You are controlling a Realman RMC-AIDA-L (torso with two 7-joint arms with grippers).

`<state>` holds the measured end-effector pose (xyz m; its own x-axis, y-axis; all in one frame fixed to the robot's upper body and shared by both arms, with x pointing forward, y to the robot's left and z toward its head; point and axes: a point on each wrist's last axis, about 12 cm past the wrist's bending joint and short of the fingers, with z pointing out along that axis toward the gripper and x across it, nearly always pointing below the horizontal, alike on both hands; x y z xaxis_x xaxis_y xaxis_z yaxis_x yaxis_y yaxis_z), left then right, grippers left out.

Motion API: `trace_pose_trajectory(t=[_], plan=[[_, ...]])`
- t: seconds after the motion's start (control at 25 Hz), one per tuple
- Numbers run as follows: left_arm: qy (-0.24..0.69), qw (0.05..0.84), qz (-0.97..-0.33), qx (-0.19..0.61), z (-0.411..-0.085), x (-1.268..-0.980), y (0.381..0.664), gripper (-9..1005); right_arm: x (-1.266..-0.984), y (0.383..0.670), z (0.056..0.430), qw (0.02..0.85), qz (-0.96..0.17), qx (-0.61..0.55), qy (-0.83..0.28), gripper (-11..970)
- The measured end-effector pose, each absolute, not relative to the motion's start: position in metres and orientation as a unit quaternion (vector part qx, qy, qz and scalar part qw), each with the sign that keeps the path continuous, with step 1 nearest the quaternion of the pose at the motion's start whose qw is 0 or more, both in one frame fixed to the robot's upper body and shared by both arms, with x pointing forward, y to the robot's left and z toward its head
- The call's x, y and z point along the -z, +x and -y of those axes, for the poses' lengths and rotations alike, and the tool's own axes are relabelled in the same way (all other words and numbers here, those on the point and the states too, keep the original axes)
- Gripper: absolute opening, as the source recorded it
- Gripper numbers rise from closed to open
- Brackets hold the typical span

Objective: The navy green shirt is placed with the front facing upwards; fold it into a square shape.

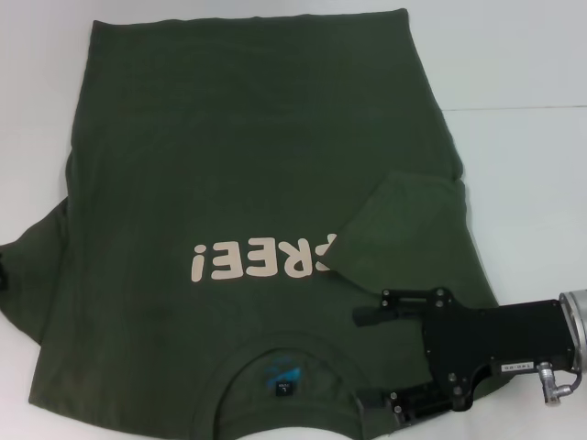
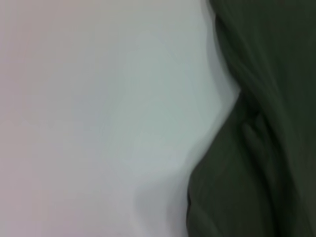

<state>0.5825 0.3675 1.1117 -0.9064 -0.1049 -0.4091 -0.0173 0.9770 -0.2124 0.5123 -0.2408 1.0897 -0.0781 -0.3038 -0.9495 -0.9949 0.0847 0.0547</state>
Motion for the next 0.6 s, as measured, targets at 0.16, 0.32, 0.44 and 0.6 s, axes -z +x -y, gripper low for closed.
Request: trace_pose_trajectory(t=[0.16,0.32,0.44,0.6], plan=[[-0.028,0.231,-0.969,0.081,-0.378,-1.116,0.577,19,-1.089,0.513,0.241,0.419,-0.609,-0.410,-0.534,900],[-0.032,0.260,-0.964,0.048,-0.393,-1.123,0.572,18,-1.088,0.514,0.241,0.420,-0.613,-0.407,-0.530,900],[-0.032,0.280,-0.959,0.028,-0.400,-1.127,0.571,17,-1.087,0.514,0.241,0.419,-0.615,-0.408,-0.530,900],[-0.009,0.295,-0.955,0.009,-0.399,-1.127,0.576,15,-1.085,0.514,0.239,0.416,-0.616,-0.412,-0.527,900]])
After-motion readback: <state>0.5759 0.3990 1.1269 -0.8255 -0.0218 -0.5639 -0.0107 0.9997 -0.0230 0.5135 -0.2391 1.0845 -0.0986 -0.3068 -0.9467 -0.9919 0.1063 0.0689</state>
